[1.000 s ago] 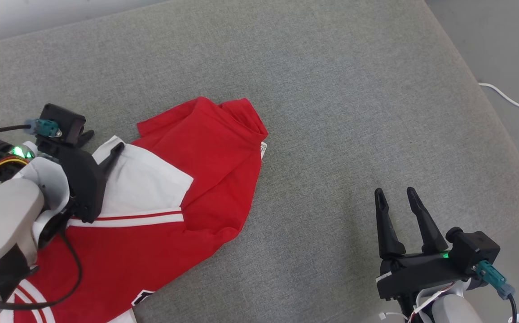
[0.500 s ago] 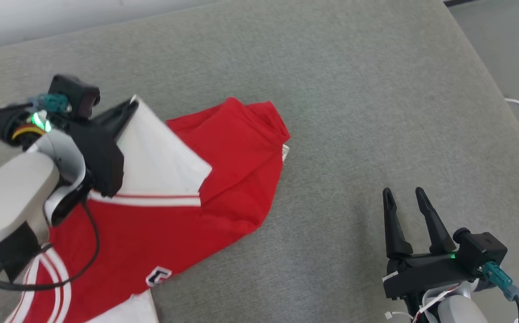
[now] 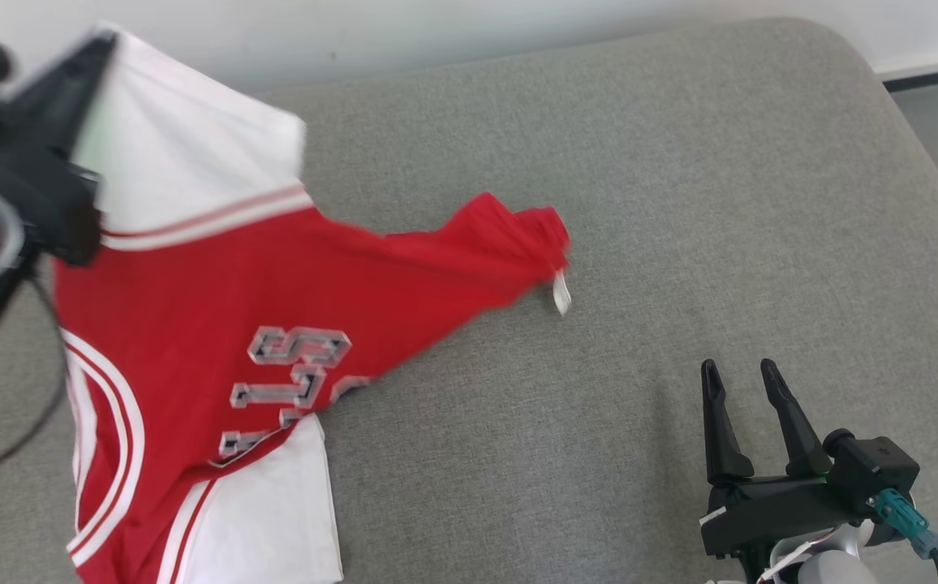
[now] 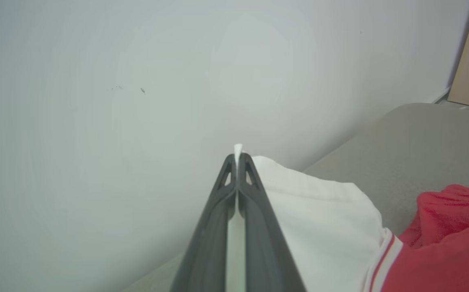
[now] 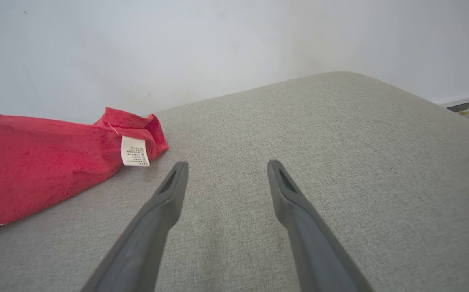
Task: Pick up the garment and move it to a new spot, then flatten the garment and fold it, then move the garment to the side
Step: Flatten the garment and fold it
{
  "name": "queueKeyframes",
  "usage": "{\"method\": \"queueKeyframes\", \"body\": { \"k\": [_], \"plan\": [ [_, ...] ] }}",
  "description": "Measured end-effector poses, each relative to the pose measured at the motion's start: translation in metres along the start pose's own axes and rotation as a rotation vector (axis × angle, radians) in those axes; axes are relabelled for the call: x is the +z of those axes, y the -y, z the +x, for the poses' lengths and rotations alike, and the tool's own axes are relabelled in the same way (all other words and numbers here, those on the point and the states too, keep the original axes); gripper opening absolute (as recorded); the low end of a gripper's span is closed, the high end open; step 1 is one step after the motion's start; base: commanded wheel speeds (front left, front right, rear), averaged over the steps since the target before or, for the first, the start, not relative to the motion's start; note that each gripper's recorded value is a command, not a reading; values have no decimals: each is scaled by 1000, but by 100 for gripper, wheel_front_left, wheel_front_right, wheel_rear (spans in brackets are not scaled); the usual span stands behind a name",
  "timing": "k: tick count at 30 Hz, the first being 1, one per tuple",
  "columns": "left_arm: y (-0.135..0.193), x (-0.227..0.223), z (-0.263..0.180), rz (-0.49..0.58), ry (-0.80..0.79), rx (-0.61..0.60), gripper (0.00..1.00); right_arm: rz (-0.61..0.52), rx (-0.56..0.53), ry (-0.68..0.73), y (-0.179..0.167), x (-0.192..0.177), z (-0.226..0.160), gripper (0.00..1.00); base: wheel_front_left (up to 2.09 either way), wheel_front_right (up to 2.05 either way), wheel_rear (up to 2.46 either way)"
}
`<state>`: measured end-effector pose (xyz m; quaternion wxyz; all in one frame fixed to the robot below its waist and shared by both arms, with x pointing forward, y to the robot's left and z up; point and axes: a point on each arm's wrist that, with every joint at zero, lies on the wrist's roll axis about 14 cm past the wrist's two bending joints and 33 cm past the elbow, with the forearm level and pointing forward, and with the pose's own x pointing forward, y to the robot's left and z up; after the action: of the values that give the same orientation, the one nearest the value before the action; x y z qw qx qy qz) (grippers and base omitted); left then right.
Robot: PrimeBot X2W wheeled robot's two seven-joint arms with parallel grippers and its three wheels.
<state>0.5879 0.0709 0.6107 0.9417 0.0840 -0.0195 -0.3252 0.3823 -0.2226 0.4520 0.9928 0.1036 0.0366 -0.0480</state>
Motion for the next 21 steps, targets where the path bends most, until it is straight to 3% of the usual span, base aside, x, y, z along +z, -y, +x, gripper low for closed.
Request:
{"method": "queueKeyframes", "body": {
  "k": [5,11,12,13,14,15,16,21],
  "plan": [
    [-54,25,-26,110,67,166,0,-14,11,11,-3,4,0,100,0,0,0],
    [-67,-1,-26,114,23,218,0,-28,-9,3,5,2,-3,100,0,0,0],
    [-68,-7,-25,118,12,230,12,-29,-12,2,6,2,-3,100,0,0,0],
    [-70,-13,-25,135,-2,236,12,-30,-14,3,6,3,-3,100,0,0,0],
    [-71,-20,-24,144,-15,246,24,-31,-17,3,7,3,-4,100,0,0,0],
    [-71,-25,-23,151,-26,252,49,-34,-19,2,8,3,-4,100,0,0,0],
    [-72,-28,-22,148,-27,259,100,-36,-22,1,9,3,-4,100,0,0,0],
    [-71,-8,-18,118,50,285,100,-44,-34,1,13,3,-7,100,0,0,0]
  ]
}}
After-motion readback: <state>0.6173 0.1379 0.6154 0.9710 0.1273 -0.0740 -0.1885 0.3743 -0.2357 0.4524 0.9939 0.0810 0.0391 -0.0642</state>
